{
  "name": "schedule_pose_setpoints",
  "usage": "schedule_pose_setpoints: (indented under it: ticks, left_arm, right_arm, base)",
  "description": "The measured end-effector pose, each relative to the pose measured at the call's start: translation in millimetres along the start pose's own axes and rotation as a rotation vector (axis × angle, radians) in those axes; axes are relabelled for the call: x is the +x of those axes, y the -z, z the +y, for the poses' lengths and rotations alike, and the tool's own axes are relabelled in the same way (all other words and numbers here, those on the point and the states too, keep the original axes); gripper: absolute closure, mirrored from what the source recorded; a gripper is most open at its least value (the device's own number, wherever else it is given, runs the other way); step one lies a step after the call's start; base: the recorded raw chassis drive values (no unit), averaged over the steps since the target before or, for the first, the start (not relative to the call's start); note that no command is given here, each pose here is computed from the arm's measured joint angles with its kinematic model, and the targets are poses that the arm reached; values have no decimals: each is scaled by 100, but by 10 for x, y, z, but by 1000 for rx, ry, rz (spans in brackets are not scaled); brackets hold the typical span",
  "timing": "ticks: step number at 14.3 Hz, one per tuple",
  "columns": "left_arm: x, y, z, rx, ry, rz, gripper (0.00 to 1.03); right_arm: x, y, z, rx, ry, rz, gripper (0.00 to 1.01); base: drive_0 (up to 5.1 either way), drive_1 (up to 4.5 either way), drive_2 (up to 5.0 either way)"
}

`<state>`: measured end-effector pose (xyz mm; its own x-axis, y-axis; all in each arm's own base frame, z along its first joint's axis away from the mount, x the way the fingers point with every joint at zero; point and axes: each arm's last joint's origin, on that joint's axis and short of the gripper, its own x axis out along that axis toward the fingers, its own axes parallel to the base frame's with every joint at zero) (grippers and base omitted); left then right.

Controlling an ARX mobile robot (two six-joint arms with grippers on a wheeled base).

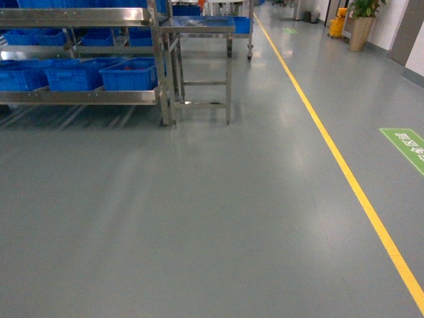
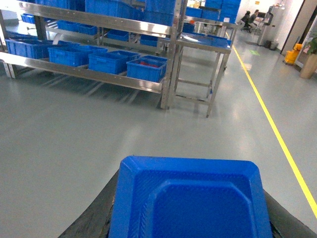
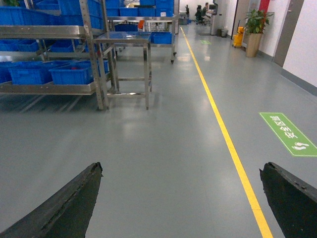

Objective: Pick blue part to blue bin on bottom shelf

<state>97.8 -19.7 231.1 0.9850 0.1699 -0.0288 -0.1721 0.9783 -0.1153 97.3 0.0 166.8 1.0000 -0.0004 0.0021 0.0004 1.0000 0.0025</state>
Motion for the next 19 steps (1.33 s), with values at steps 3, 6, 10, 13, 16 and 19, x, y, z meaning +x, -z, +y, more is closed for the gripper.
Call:
schedule_pose_setpoints:
  ticks: [3,6,10,13,16,19]
  left_arm:
    - [0,0,0,0,0,0,60]
    - [0,0,0,0,0,0,60]
    - [0,-2,0,-1,0,-2,60]
    - [0,0,0,0,0,0,60]
    - [1,1,0,1,0,1,60]
    - [0,-1,0,0,-1,-1,60]
  right_arm:
    - [0,0,0,0,0,0,3]
    - [0,0,0,0,0,0,3]
    - [0,2,0,0,0,2,3]
    - [0,0,0,0,0,0,3]
    - [0,3,0,0,0,3,3]
    - [0,1,0,0,0,1,3]
  base:
    - [-10,393,-413]
    - [-10,393,-413]
    - [-10,393,-413]
    - [0,403,-403]
    - [5,408,-398]
    - [5,408,-398]
